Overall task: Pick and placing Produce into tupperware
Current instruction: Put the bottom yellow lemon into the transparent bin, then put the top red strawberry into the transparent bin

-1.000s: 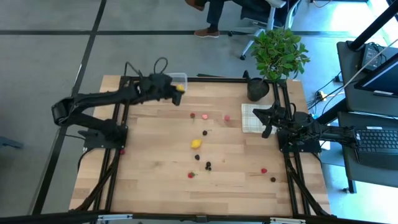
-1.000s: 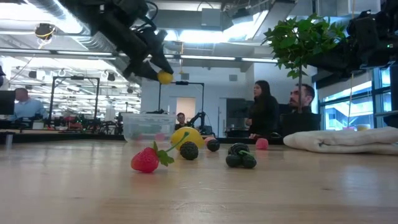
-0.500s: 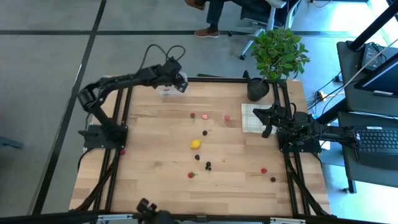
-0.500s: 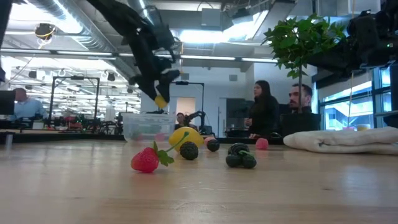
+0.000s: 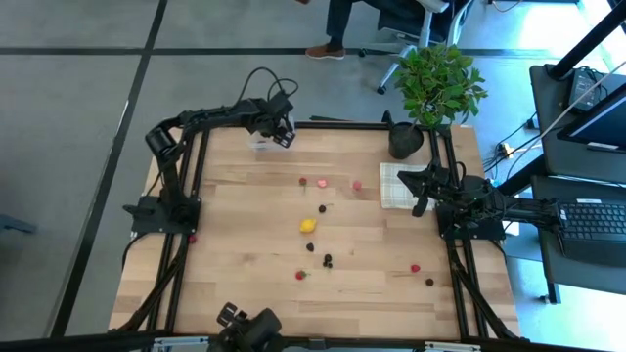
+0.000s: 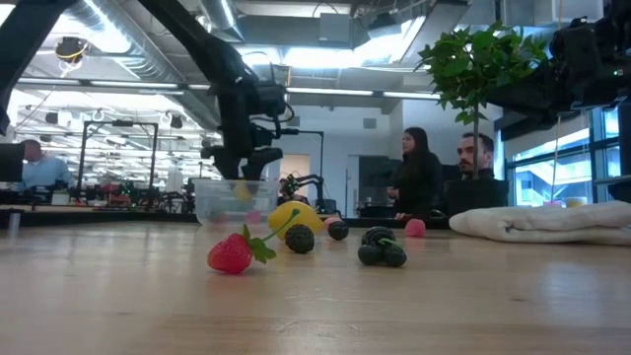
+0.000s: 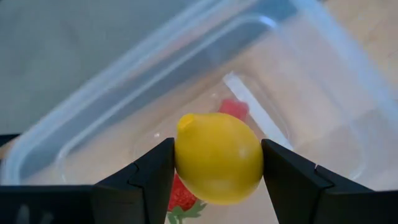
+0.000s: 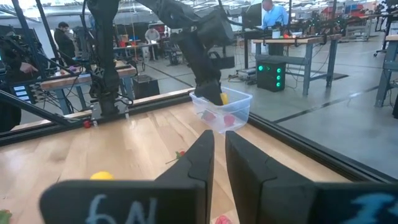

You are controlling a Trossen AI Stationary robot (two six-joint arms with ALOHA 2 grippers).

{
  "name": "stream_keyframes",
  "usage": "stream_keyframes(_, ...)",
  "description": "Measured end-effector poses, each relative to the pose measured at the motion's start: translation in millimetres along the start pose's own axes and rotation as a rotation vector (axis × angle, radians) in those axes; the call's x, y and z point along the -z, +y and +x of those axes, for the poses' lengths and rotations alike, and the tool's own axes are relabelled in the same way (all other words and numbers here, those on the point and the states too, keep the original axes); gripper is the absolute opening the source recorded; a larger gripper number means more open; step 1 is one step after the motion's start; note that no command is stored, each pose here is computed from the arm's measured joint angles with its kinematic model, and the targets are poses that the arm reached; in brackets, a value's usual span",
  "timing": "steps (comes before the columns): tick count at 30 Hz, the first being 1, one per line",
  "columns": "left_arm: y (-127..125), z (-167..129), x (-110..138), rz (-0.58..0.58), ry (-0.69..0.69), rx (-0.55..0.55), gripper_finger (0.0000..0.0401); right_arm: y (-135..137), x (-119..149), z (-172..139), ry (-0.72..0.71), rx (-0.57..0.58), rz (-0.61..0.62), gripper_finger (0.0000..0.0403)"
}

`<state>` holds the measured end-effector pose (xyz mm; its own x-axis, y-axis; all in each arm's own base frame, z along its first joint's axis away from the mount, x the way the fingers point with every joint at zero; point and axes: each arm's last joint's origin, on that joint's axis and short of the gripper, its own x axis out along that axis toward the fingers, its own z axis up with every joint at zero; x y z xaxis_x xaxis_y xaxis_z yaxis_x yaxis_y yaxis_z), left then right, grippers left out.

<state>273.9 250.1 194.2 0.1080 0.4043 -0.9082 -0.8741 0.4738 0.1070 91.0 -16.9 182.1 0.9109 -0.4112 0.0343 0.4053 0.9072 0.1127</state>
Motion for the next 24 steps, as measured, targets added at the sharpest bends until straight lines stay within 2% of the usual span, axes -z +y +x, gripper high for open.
stream_keyframes(5,1,5,2,0.008,0.035,0.008,0.0208,0,0,0,0.0,0.0,0.002,0.0045)
stream_keyframes(13,0,4,2,0.013,0.033,0.009,0.0238,0,0,0,0.0,0.0,0.003,0.0045)
stream_keyframes(20,0,4,2,0.013,0.033,0.009,0.0241,0,0,0,0.0,0.0,0.003,0.0045)
stream_keyframes(24,0,-6,1,0.052,0.006,0.019,0.0242,0,0,0,-0.001,0.0,0.004,0.0045)
